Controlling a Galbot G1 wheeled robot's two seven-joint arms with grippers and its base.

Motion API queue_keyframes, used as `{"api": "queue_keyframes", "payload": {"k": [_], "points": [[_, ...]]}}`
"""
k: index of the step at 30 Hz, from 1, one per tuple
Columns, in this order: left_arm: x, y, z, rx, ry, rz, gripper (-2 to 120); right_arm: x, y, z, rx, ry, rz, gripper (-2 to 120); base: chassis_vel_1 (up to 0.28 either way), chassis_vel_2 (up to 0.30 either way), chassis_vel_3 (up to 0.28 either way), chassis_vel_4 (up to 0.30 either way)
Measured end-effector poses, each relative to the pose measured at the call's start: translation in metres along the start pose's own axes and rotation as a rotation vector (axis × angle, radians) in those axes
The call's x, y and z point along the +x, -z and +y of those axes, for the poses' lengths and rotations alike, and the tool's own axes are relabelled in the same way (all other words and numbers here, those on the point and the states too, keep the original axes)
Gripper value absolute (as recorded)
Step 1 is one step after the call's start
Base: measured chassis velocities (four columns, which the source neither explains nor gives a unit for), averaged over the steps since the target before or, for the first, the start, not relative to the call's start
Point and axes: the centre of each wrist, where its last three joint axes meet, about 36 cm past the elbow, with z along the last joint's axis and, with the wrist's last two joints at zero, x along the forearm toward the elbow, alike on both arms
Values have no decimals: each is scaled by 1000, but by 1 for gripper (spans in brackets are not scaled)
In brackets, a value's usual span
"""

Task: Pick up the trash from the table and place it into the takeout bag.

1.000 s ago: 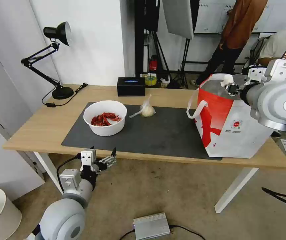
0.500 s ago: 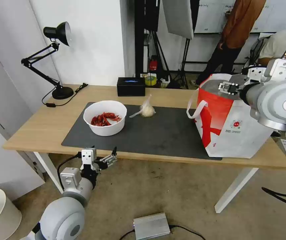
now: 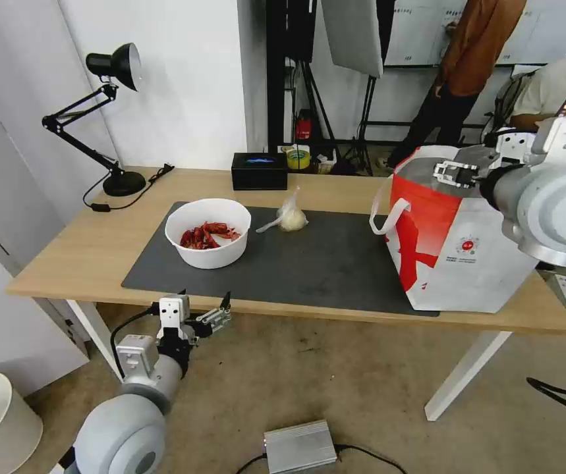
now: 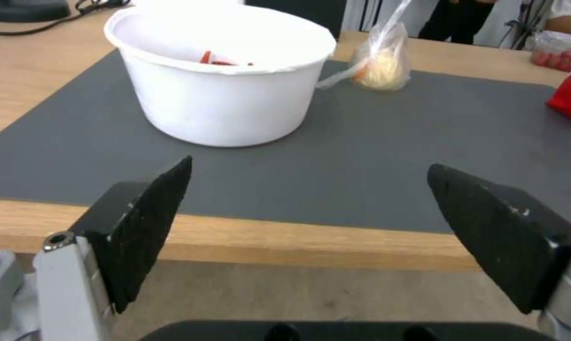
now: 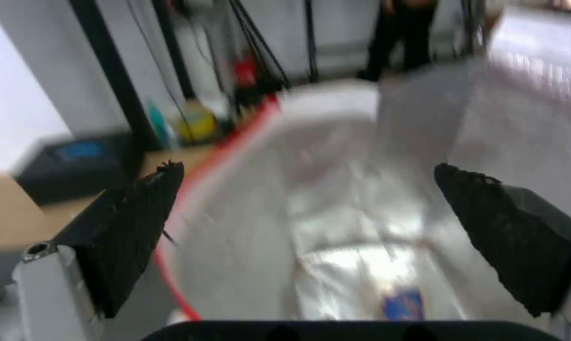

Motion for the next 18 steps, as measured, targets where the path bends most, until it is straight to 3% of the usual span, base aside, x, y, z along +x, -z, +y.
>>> {"api": "queue_keyframes", "payload": {"k": [1, 5, 11, 18], "points": [[0, 0, 0, 0, 0, 0, 100, 0, 0, 0, 0, 0, 0, 100, 0, 0, 0, 0], [1, 1, -1, 1, 0, -2, 100, 14, -16, 4, -50, 163, -162, 100, 0, 0, 0, 0], [1, 1, 0, 1, 1, -3, 100, 30, -38, 5, -54, 309, -226, 100, 0, 0, 0, 0], [-1, 2, 1, 3, 9, -13, 100, 43, -92, 4, 72, 410, -301, 100, 0, 0, 0, 0]]}}
